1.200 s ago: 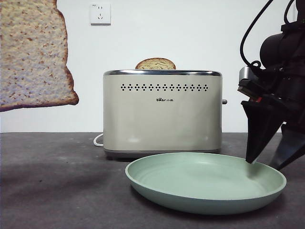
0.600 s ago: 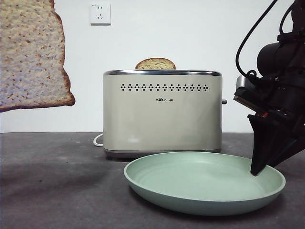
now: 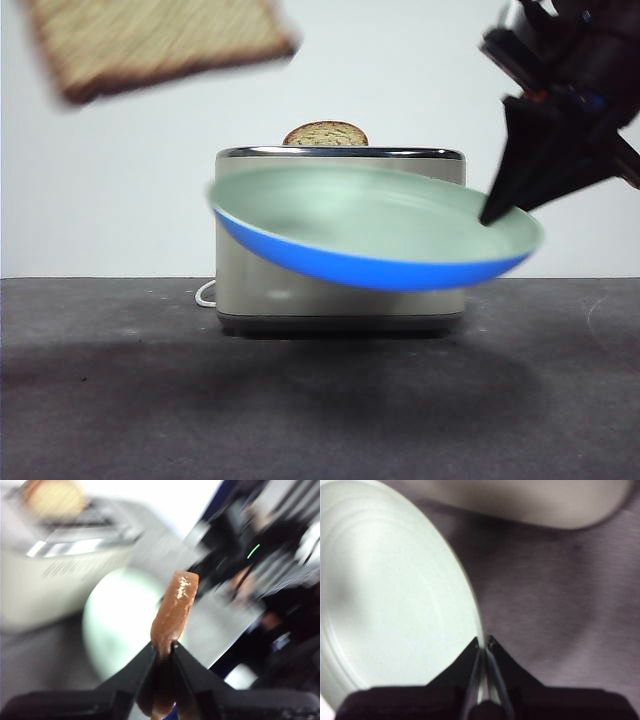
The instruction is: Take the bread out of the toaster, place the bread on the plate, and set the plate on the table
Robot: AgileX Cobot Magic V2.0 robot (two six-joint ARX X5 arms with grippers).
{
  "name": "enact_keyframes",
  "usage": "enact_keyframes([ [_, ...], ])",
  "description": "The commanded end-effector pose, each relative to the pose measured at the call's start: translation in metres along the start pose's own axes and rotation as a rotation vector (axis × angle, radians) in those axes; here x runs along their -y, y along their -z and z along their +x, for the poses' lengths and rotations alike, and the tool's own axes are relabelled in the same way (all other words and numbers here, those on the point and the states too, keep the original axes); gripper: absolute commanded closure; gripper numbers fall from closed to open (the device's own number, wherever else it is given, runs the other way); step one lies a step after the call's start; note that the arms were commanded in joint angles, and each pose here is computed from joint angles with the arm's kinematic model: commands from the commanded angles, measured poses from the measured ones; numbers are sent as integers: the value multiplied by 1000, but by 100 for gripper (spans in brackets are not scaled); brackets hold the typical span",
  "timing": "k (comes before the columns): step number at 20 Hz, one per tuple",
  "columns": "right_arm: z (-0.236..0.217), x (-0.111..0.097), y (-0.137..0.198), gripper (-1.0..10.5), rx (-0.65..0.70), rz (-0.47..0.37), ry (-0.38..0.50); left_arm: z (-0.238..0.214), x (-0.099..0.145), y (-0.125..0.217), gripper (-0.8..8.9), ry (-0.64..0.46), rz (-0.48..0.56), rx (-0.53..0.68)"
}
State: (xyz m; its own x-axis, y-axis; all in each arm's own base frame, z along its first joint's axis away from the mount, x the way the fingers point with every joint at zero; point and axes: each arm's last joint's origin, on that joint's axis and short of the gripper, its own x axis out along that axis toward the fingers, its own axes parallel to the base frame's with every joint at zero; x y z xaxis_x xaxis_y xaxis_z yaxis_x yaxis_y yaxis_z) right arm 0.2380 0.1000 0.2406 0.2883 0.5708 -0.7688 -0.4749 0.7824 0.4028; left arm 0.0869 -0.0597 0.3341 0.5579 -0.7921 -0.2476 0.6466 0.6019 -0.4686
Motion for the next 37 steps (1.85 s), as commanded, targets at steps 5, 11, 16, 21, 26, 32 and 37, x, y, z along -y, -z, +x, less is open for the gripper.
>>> enact_keyframes([
  [5, 16, -41, -5, 964, 51, -60, -60, 52, -26, -1, 822, -28, -118, -183],
  [11, 20, -53, -4, 964, 51, -75, -91, 106, -57, 6, 822, -36, -185, -325],
  [16, 20, -53, -3, 964, 50, -76, -92, 127, -73, 18, 720, -87, -235, -419],
  [21, 20, -54, -3, 964, 43, -76, -99, 129, -74, 16, 367, -118, -226, -407],
  [26, 20, -53, 2, 964, -1, -60, -89, 130, -63, 0, 367, -85, -190, -373],
  [32, 20, -52, 3, 963, -15, -53, -86, 128, -46, -18, 368, -53, -148, -369],
  [37, 20, -52, 4, 963, -20, -48, -82, 115, -30, -46, 377, -34, -65, -311],
])
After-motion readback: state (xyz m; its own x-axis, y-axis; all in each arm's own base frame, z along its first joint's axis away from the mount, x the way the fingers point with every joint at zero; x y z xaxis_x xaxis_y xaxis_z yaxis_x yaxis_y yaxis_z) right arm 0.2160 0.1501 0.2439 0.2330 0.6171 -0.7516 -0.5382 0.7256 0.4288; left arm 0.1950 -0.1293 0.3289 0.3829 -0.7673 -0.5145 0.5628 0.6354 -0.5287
